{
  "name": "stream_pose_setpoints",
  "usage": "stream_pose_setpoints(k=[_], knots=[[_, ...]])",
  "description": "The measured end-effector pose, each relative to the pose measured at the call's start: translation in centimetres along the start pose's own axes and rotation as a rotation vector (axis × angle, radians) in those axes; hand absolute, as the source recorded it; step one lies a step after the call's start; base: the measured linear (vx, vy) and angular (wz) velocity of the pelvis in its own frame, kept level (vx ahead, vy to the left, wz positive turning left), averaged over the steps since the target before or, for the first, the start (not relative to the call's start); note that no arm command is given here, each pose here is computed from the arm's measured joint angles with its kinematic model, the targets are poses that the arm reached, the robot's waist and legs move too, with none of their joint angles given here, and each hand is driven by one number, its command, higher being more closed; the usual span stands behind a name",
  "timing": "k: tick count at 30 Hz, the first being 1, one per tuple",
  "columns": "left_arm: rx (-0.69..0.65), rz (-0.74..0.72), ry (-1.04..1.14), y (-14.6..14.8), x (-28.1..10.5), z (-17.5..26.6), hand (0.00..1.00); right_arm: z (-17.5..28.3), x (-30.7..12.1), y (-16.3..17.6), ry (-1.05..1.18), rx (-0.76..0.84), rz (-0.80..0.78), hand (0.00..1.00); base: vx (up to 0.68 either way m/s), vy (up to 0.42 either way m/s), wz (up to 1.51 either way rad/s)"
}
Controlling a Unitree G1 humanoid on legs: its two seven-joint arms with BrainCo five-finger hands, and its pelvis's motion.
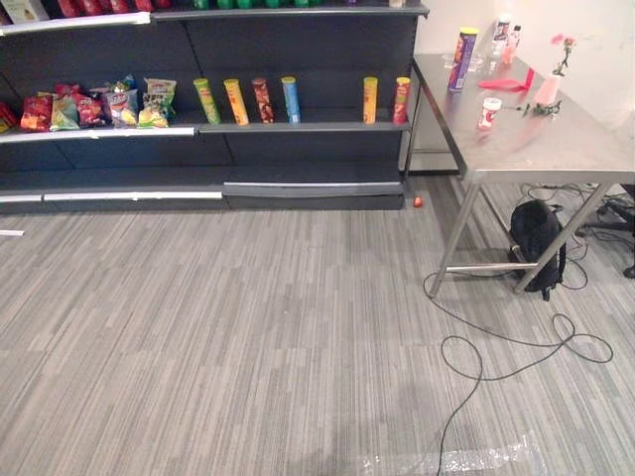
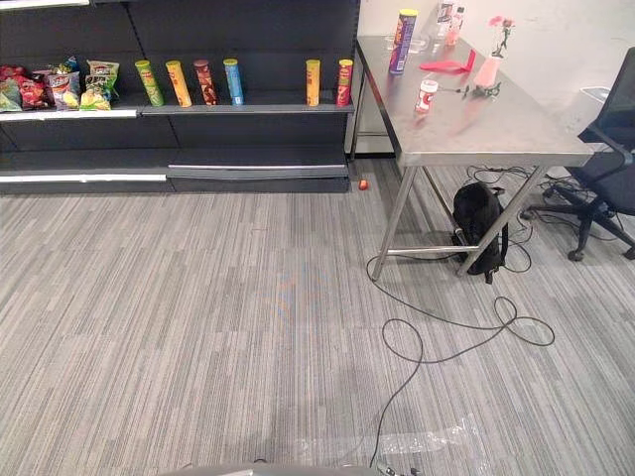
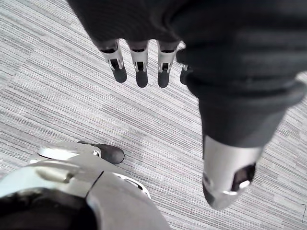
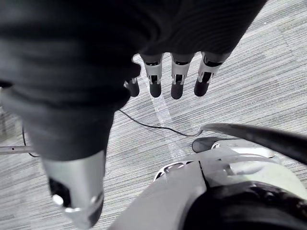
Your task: Put the gum and the chips on the shelf.
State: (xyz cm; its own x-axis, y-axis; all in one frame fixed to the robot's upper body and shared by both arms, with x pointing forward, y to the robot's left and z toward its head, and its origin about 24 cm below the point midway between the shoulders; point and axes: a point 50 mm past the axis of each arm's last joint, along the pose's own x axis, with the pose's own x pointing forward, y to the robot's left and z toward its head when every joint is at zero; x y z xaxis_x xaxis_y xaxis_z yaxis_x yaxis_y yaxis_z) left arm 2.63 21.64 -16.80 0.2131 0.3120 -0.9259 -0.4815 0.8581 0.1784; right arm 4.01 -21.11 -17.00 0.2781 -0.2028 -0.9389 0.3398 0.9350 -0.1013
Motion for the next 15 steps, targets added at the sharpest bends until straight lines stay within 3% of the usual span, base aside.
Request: stream_pose_setpoints(k=[15], knots=[[0.003, -0.006, 0.000, 0.16, 0.03, 0.05, 0.00, 0.67, -0.11, 0.43, -0.091, 0.040, 0.101, 0.00, 0.01, -0.003, 0.04]])
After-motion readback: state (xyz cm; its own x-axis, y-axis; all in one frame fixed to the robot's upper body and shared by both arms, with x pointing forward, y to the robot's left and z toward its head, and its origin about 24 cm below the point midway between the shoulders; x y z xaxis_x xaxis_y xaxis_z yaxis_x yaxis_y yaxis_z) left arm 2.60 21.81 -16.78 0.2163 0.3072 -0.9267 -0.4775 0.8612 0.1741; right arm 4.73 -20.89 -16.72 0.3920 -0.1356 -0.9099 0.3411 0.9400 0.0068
